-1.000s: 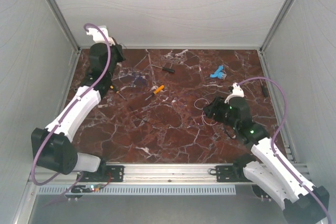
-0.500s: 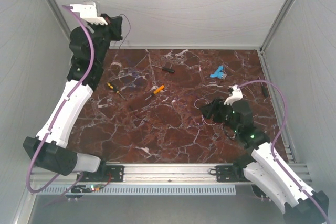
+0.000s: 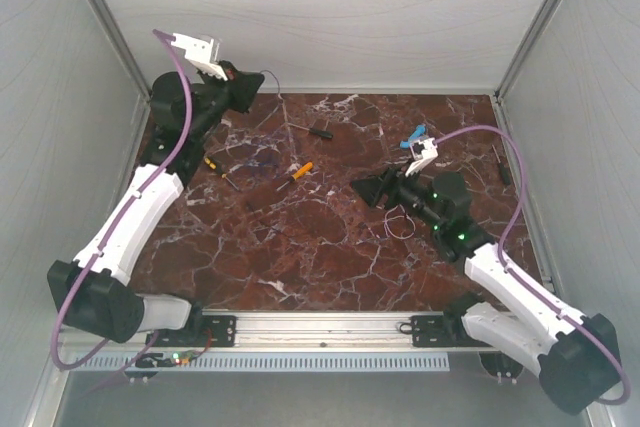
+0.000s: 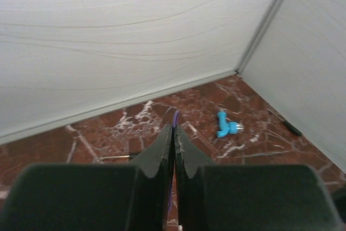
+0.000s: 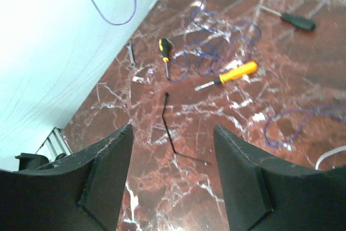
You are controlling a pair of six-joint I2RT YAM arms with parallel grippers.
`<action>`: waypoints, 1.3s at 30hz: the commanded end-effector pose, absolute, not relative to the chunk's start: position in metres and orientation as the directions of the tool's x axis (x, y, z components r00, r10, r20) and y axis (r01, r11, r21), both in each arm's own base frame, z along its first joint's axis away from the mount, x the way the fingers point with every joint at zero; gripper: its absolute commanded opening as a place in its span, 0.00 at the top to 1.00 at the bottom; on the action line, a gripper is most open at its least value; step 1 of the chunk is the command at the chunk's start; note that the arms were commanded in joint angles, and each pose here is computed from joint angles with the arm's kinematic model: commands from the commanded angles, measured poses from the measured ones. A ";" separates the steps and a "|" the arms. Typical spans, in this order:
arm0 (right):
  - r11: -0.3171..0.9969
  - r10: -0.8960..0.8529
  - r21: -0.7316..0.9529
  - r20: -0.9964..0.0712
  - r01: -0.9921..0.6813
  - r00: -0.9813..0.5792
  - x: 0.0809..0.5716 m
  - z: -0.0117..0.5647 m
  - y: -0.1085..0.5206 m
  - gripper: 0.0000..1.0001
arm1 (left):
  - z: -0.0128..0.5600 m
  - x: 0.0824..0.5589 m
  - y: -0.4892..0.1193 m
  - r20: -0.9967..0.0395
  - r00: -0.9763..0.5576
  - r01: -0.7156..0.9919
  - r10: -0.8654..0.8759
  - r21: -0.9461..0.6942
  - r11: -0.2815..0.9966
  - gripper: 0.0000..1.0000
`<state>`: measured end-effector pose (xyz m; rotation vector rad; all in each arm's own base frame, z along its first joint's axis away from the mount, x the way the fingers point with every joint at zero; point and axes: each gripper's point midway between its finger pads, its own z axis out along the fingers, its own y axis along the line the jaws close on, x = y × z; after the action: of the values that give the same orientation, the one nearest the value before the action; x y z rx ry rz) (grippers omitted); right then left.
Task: Zip-tie the wires
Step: Untie the cable at the center of the board.
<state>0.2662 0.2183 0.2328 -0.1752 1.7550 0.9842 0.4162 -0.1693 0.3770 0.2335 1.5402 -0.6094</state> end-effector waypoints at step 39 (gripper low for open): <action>0.542 0.317 0.391 -0.915 -0.743 -0.250 0.449 0.239 0.432 0.42 | 0.462 0.341 -0.208 -0.961 0.108 0.785 -0.255 -0.075 0.615 1.00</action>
<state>0.4350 0.4156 0.2375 -0.3682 1.5414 1.0903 0.3511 -0.2110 0.4381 0.5159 1.3201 -0.8478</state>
